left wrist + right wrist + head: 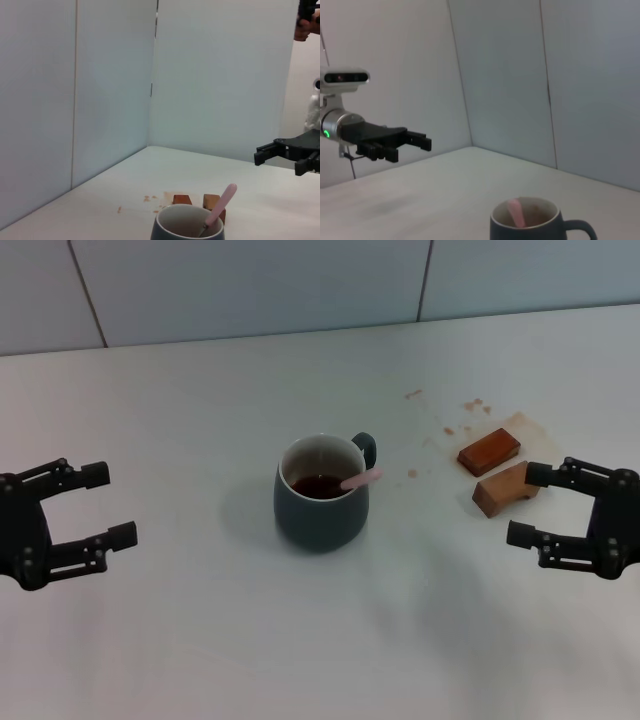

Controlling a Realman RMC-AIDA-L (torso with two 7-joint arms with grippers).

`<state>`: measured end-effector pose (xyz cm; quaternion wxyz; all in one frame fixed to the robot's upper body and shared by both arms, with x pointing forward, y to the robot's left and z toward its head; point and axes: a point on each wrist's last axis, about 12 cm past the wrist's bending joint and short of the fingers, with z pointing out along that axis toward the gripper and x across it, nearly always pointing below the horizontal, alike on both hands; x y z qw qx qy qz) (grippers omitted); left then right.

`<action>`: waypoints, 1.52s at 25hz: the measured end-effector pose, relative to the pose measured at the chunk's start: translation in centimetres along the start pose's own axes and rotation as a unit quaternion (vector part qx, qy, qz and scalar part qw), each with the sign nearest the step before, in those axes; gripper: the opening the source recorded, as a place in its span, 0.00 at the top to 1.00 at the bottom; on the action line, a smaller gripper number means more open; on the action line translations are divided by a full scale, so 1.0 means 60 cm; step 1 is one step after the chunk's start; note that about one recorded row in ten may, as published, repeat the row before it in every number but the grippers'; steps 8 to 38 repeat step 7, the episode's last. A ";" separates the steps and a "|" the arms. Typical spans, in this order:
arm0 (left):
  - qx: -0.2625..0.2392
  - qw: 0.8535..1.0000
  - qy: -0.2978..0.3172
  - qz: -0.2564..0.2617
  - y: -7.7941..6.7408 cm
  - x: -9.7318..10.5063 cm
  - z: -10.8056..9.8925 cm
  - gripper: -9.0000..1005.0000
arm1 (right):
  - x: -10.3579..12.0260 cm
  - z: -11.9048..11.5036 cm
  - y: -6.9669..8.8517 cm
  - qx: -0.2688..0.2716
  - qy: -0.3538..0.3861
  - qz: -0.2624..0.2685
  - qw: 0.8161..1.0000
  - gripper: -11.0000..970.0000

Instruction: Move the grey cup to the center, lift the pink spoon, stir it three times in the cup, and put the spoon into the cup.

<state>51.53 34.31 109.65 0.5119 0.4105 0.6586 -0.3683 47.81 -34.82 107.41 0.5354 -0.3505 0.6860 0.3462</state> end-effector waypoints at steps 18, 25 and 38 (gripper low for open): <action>0.014 1.000 0.006 0.002 -0.003 0.001 0.016 0.19 | -0.002 0.010 -0.001 -0.014 0.009 -0.005 1.000 0.15; 0.014 1.000 0.006 0.002 -0.003 0.001 0.016 0.19 | -0.002 0.010 -0.001 -0.014 0.009 -0.005 1.000 0.15; 0.014 1.000 0.006 0.002 -0.003 0.001 0.016 0.19 | -0.002 0.010 -0.001 -0.014 0.009 -0.005 1.000 0.15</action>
